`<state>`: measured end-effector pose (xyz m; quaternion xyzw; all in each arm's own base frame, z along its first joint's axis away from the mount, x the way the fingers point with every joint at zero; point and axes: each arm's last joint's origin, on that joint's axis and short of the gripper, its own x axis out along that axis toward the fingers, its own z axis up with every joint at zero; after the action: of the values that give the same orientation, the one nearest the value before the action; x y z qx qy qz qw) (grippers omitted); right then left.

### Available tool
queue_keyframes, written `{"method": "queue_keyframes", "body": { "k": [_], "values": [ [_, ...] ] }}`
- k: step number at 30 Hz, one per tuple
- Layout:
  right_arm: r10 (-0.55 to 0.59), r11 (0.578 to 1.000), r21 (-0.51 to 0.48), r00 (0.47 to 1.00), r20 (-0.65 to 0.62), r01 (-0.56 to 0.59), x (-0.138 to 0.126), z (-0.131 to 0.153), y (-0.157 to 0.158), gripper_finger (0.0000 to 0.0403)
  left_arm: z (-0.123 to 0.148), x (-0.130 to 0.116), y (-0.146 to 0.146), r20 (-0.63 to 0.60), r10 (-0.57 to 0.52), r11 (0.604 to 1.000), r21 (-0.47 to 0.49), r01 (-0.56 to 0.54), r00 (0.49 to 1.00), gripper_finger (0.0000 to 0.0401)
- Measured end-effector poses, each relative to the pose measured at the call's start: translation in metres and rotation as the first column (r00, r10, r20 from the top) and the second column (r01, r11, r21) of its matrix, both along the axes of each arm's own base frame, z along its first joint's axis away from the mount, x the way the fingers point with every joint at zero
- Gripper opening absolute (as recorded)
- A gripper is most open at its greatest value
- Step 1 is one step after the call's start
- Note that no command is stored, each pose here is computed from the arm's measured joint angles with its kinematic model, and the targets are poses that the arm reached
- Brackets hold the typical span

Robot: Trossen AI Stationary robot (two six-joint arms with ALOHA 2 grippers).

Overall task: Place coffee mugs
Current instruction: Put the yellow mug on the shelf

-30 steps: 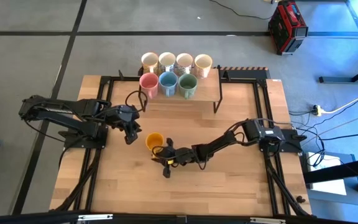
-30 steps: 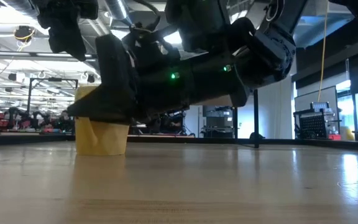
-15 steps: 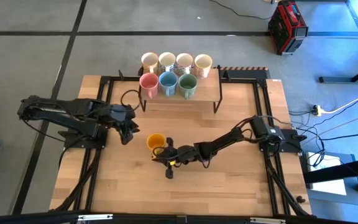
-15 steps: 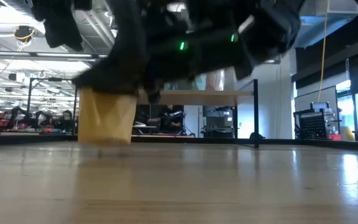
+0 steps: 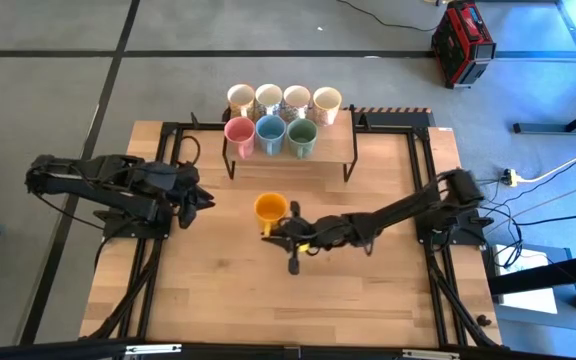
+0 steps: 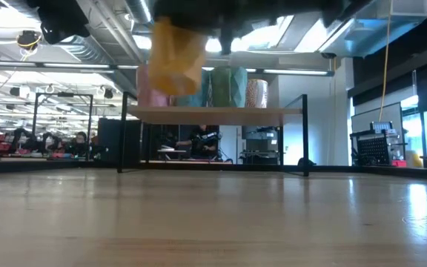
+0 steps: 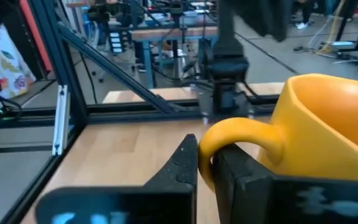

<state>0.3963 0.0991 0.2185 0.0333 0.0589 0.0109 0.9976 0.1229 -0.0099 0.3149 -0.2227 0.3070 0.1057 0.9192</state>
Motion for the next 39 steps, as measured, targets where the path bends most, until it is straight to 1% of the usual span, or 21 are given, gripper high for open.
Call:
{"method": "queue_keyframes", "body": {
  "k": [3,7,11,15,18,23,26,31,39],
  "values": [
    [-0.023,1.000,-0.004,1.000,0.001,0.023,-0.017,0.009,-0.008,0.0008,0.001,-0.001,0.000,0.005,-0.014,1.000,0.010,0.014,1.000,0.0103],
    [-0.043,0.999,0.003,0.999,0.031,0.043,-0.043,0.030,-0.021,0.0007,0.001,-0.001,-0.001,0.004,-0.052,0.998,0.024,0.052,0.999,0.0103],
    [-0.050,0.999,-0.007,0.999,0.002,0.050,-0.064,0.040,-0.033,0.0007,0.001,-0.001,-0.001,0.007,-0.054,0.998,0.026,0.053,0.999,0.0103],
    [-0.042,0.999,-0.035,0.999,-0.013,0.042,-0.083,0.061,-0.043,0.0007,0.001,-0.001,-0.001,0.006,-0.061,0.998,0.035,0.060,0.998,0.0103],
    [-0.043,0.997,-0.060,0.998,-0.040,0.041,-0.093,0.070,-0.051,0.0007,0.001,-0.001,0.000,0.006,-0.061,0.997,0.052,0.060,0.998,0.0103],
    [-0.067,0.994,-0.083,0.997,-0.032,0.064,-0.111,0.088,-0.066,0.0007,0.001,-0.001,0.000,0.010,-0.049,0.997,0.061,0.049,0.999,0.0103],
    [-0.088,0.991,-0.107,0.994,-0.072,0.080,-0.120,0.091,-0.075,0.0007,0.001,-0.001,0.000,0.009,-0.050,0.997,0.065,0.049,0.999,0.0103],
    [-0.117,0.986,-0.134,0.988,-0.098,0.104,-0.136,0.100,-0.092,0.0007,0.002,0.000,0.000,0.021,-0.063,0.995,0.082,0.061,0.998,0.0103],
    [-0.120,0.986,-0.129,0.985,-0.125,0.104,-0.150,0.104,-0.133,0.0007,0.003,0.001,0.000,0.030,-0.062,0.995,0.083,0.059,0.998,0.0103]
  ]
}}
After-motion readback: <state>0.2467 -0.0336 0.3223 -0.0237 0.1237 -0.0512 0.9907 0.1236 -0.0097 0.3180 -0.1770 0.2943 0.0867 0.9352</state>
